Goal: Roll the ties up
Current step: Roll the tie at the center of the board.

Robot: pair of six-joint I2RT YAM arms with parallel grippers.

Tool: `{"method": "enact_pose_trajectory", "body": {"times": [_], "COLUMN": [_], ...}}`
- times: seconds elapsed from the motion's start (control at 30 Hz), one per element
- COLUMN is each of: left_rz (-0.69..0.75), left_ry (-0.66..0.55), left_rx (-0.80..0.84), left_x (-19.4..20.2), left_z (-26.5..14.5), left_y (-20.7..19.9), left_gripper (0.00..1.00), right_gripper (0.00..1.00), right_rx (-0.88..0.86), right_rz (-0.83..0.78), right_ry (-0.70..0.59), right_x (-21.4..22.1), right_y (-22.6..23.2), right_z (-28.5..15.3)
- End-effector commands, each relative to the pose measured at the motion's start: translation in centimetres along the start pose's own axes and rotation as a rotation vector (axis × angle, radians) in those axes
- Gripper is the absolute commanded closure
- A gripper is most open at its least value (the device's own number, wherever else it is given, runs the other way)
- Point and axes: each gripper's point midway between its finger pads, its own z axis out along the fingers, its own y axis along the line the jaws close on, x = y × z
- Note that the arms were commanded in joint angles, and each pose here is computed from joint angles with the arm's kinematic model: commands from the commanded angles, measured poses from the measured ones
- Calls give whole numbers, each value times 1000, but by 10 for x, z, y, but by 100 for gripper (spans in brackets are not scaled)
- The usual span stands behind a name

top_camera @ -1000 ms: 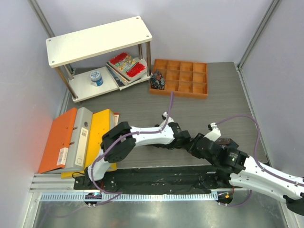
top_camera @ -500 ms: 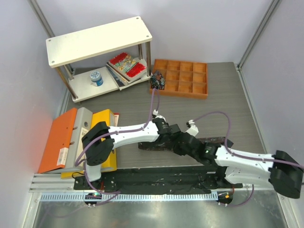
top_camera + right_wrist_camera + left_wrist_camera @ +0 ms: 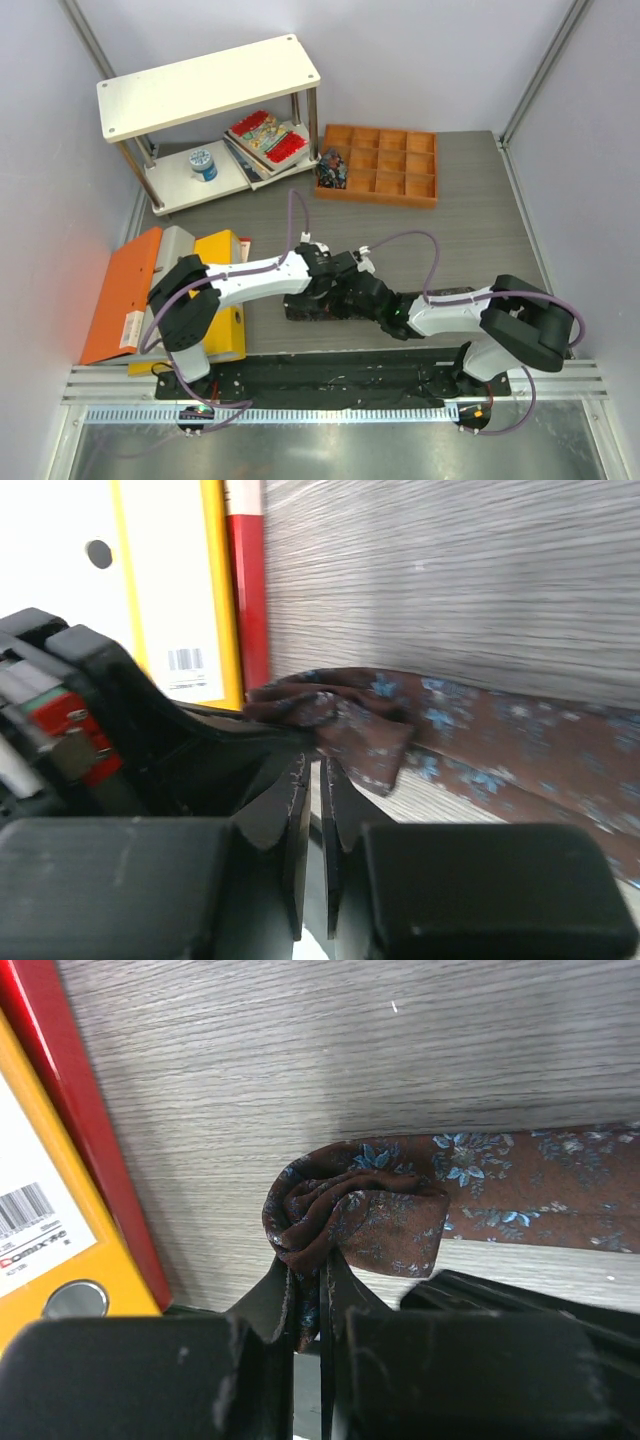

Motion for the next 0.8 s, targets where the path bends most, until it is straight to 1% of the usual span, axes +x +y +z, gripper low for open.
{"method": "enact_pose_trajectory", "body": {"times": [0.0,0.13,0.17,0.3,0.33,0.6,0.67,0.7,0.77], "left_rz": [-86,-156,-179,-222,-224,-223,-225,-225,-224], "left_ry": [-66,-68,-64,-85,-83,-76,-75,-74,-75], "left_rx": [139,186,190,247,251,242,248,249,248], "left_x": [-16,-16,-18,-21,-19,-21,-21,-20,-21], "left_z": [-19,-16,-14,-14,-13,-12,-12,-12,-12], "left_y": [-8,8,13,16,16,15,14,14,13], "left_gripper": [100,100,100,100,100,100,100,100,100], "right_gripper": [86,87,86,86,86,87,87,87,87], "right_rx": [-135,-136,-149,-118,-127,-156,-143,-174,-166], "right_rz": [78,103,110,74,68,97,103,106,126], "right_ry": [-12,-32,-48,-44,-34,9,20,58,80], "right_x": [-8,-13,-19,-20,-20,-9,-3,4,11], "right_y": [24,12,14,11,17,22,15,21,15], "right_z": [4,-2,-6,-8,-6,11,19,19,28]}}
